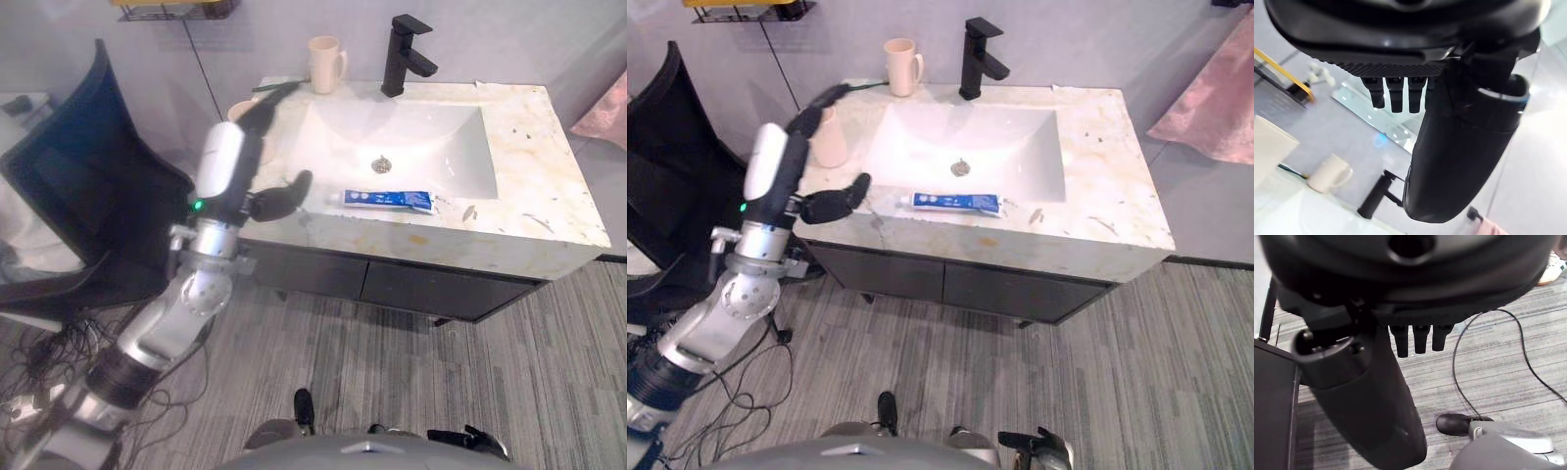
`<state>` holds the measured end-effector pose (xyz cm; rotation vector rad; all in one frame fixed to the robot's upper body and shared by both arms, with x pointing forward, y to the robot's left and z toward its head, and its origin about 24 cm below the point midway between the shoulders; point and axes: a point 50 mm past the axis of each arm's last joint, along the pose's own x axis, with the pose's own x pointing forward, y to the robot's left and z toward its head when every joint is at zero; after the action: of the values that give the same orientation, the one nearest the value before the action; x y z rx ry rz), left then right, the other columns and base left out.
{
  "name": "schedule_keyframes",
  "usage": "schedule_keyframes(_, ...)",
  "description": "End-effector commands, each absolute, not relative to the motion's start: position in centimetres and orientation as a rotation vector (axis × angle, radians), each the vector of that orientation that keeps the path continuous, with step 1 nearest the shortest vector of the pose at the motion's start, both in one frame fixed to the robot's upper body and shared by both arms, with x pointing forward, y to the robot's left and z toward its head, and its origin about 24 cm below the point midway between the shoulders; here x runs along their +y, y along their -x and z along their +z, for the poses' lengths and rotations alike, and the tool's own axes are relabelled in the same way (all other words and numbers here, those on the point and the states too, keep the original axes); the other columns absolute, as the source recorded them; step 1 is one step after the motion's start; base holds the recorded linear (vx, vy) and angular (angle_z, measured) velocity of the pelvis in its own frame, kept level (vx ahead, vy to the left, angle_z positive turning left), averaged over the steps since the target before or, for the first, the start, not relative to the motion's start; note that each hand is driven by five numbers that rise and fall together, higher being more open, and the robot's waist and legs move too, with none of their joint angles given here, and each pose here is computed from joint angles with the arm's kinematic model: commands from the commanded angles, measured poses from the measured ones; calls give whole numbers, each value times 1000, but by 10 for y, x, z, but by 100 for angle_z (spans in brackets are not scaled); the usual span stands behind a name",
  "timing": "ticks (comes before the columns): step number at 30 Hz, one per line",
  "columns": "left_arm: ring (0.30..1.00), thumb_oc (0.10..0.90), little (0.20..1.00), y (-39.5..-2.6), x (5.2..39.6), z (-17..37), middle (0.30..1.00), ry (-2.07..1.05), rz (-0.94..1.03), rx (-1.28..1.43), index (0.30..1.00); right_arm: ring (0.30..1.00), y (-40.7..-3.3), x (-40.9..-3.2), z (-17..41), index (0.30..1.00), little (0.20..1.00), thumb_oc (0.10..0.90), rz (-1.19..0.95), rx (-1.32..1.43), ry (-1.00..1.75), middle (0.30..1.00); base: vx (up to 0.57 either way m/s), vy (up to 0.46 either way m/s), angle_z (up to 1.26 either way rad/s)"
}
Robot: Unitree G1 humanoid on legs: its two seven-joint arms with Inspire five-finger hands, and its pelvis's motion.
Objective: Organize the bathroom.
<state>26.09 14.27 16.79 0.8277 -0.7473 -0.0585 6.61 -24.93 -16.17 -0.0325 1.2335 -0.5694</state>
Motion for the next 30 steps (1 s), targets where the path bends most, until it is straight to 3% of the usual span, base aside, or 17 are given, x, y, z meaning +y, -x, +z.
schedule_keyframes(1,900,800,900,-259,127,226,900,-827,-116,-972,900,900,-74,-259,-157,900,900,800,-566,1211,96,900,48,-15,-9)
schedule_keyframes(18,900,800,900,-303,113,252,900,-1044,-514,-656,900,900,-71,-272,-155,900,900,800,-538,1266,157,900,46,-23,-3)
schedule_keyframes(30,900,800,900,-318,102,245,900,-1202,-498,-581,900,900,-67,-273,-155,900,900,800,-547,1280,155,900,17,-18,-3)
